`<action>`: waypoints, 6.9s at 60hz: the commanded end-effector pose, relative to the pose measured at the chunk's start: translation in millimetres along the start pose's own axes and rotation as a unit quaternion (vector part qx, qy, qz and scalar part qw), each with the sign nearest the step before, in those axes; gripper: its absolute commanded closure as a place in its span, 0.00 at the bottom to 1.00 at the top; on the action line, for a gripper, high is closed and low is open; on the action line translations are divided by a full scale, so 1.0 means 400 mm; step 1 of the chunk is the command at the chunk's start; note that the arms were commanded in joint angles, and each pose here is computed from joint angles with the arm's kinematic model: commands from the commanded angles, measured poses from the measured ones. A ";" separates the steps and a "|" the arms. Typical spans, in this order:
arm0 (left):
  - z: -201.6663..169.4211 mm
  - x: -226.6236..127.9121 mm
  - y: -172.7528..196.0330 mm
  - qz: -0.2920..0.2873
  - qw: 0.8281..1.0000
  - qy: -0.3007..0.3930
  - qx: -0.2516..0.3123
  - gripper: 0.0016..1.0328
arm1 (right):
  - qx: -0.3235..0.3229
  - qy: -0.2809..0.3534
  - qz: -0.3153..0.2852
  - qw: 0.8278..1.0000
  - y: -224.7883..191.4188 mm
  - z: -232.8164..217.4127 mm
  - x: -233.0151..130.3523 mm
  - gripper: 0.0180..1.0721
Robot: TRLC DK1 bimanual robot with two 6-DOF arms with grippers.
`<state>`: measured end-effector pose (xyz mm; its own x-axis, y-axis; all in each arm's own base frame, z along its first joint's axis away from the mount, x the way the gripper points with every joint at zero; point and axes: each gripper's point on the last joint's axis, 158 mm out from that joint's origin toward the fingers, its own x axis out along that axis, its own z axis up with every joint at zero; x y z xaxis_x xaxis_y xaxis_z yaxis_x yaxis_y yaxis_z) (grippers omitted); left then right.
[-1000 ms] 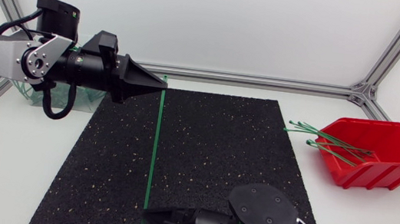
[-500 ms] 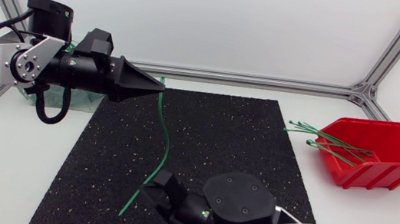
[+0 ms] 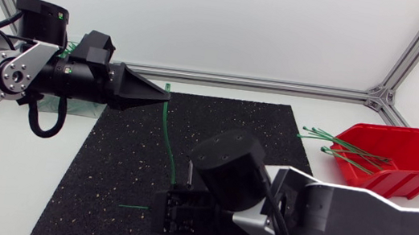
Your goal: Take a green cable tie from the red box, thread the tail through the head to close it, then place it in the transparent bin on the left.
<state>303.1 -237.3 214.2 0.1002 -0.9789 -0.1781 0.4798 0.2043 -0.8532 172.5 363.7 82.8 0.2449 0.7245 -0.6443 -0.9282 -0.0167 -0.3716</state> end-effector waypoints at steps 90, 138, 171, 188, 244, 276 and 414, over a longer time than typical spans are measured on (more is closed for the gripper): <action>-0.125 -0.011 -0.196 0.011 0.984 -0.116 0.131 0.97 | 0.589 -0.068 0.253 0.764 -0.047 0.375 -0.416 0.95; -0.147 -0.006 -0.218 0.002 0.984 -0.115 0.135 0.97 | 0.685 -0.046 0.300 0.662 -0.051 0.336 -0.404 0.95; -0.158 -0.015 -0.226 -0.002 0.979 -0.131 0.155 0.97 | 0.734 -0.037 0.298 0.609 -0.088 0.330 -0.399 0.95; -0.149 -0.014 -0.233 -0.002 0.976 -0.145 0.163 0.97 | 0.737 -0.042 0.297 0.606 -0.121 0.343 -0.391 0.95; -0.141 -0.020 -0.244 0.000 0.972 -0.160 0.171 0.97 | 0.745 -0.040 0.297 0.595 -0.136 0.305 -0.350 0.95; -0.140 -0.021 -0.243 0.002 0.973 -0.160 0.168 0.97 | 0.745 -0.045 0.295 0.596 -0.134 0.298 -0.353 0.95; -0.190 0.020 -0.239 0.061 0.943 -0.163 0.282 0.97 | 0.785 -0.042 0.290 0.546 -0.198 0.238 -0.338 0.75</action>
<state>190.1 -265.9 255.0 0.4228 -0.9059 -0.0239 0.8114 0.3901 -0.4353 183.5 334.4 274.1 -0.1867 0.9442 -0.2714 -0.0009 0.2760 0.9611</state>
